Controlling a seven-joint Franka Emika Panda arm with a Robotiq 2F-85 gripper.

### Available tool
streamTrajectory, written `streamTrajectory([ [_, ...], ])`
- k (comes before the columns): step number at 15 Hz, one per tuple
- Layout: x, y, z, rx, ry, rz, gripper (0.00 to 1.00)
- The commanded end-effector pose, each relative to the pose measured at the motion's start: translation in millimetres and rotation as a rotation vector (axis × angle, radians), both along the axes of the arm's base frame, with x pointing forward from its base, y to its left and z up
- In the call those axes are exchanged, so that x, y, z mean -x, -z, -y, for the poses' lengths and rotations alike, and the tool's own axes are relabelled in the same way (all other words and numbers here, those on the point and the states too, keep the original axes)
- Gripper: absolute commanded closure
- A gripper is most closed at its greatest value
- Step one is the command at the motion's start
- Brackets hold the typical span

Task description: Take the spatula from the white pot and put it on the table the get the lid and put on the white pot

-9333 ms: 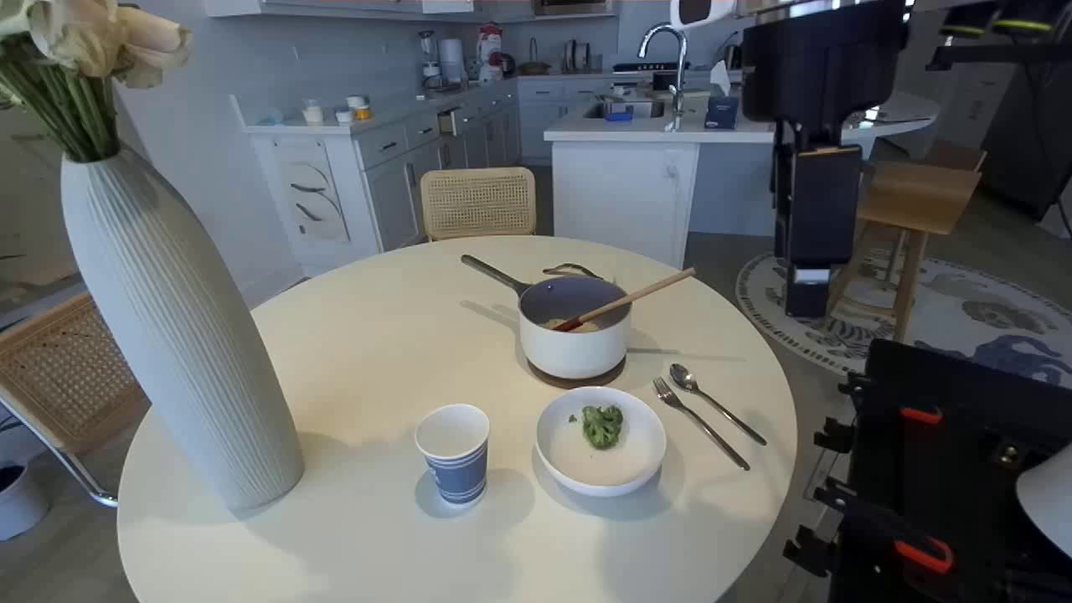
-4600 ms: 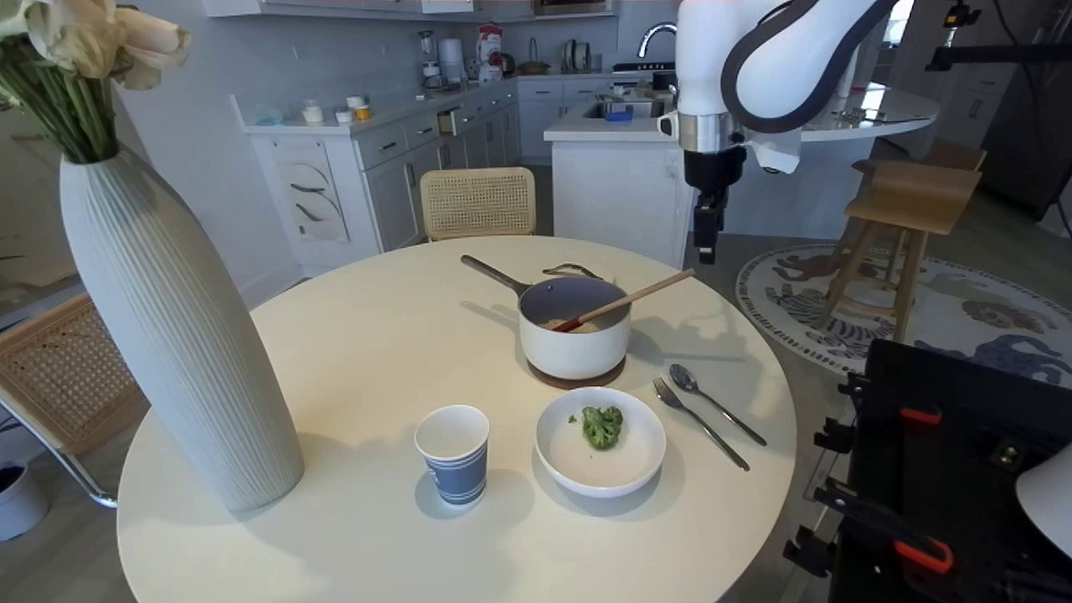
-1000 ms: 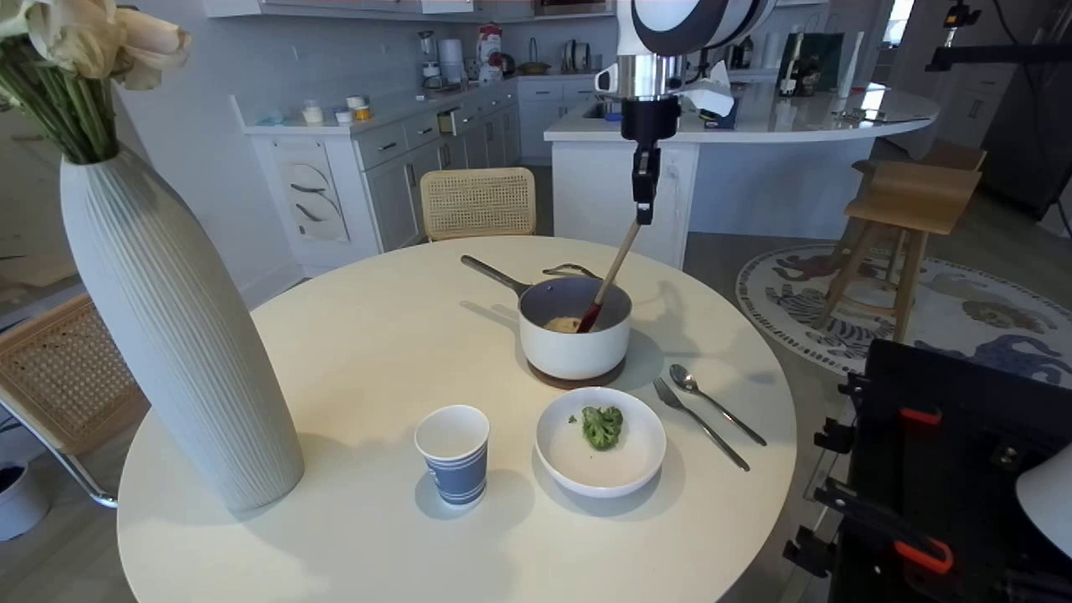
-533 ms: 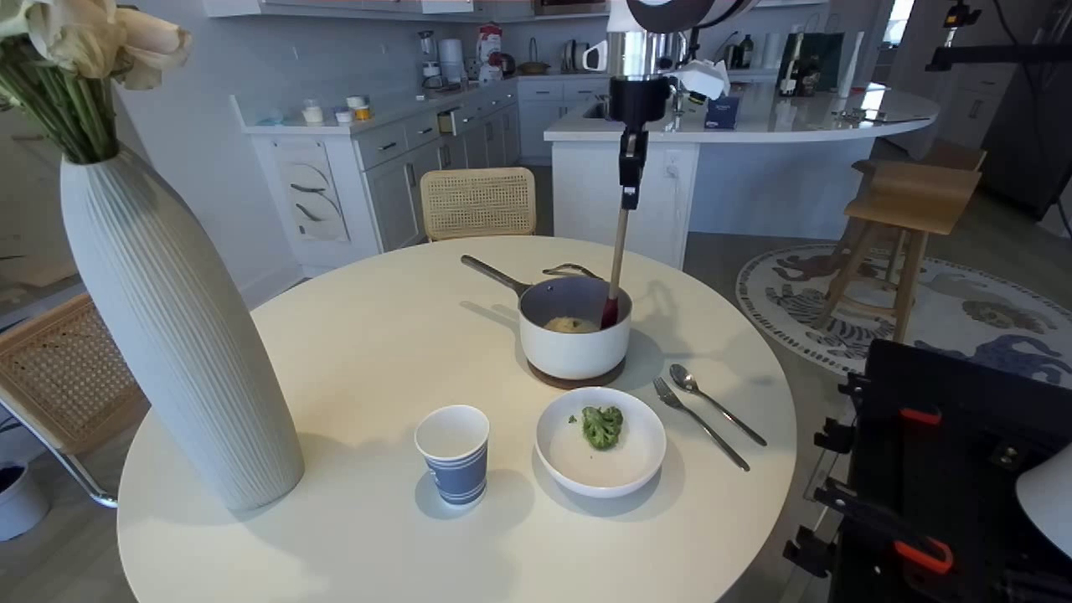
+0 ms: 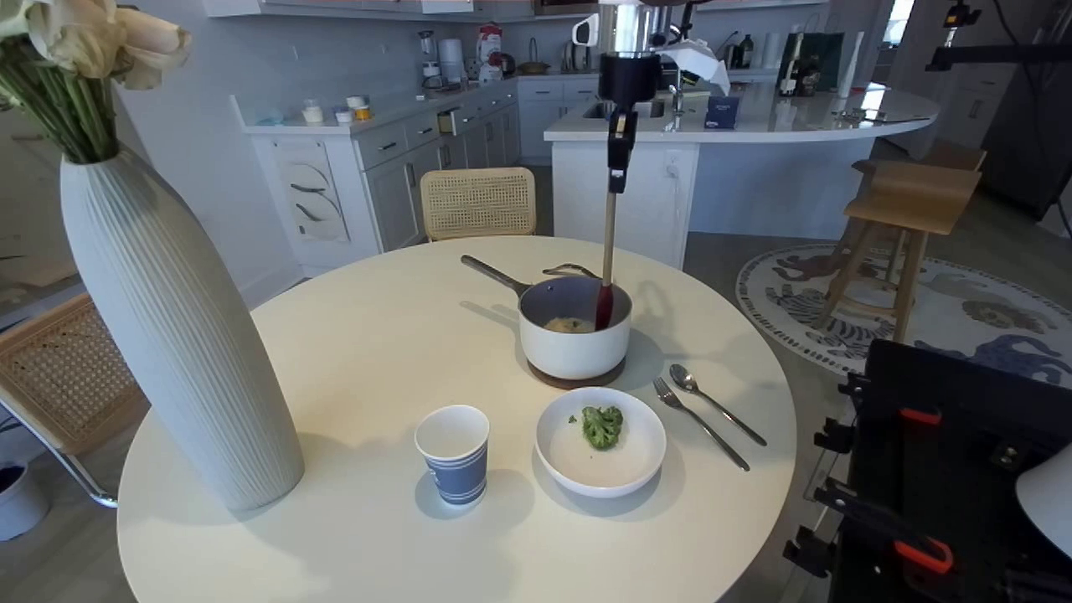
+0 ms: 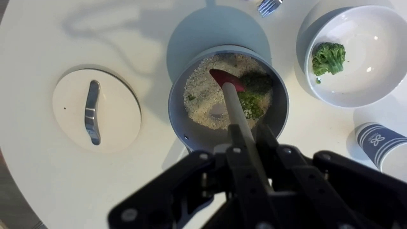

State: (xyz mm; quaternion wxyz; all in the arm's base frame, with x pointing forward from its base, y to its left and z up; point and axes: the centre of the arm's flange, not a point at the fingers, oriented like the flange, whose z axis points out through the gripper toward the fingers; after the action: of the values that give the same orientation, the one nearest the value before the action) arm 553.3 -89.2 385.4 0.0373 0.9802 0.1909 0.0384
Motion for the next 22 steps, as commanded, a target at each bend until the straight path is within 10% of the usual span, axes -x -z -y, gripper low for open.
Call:
streamTrajectory([
  [1, -1, -28, -10, -0.005, -0.013, 0.031, 0.96],
  [22, -4, -144, -76, 0.030, -0.089, 0.216, 0.96],
])
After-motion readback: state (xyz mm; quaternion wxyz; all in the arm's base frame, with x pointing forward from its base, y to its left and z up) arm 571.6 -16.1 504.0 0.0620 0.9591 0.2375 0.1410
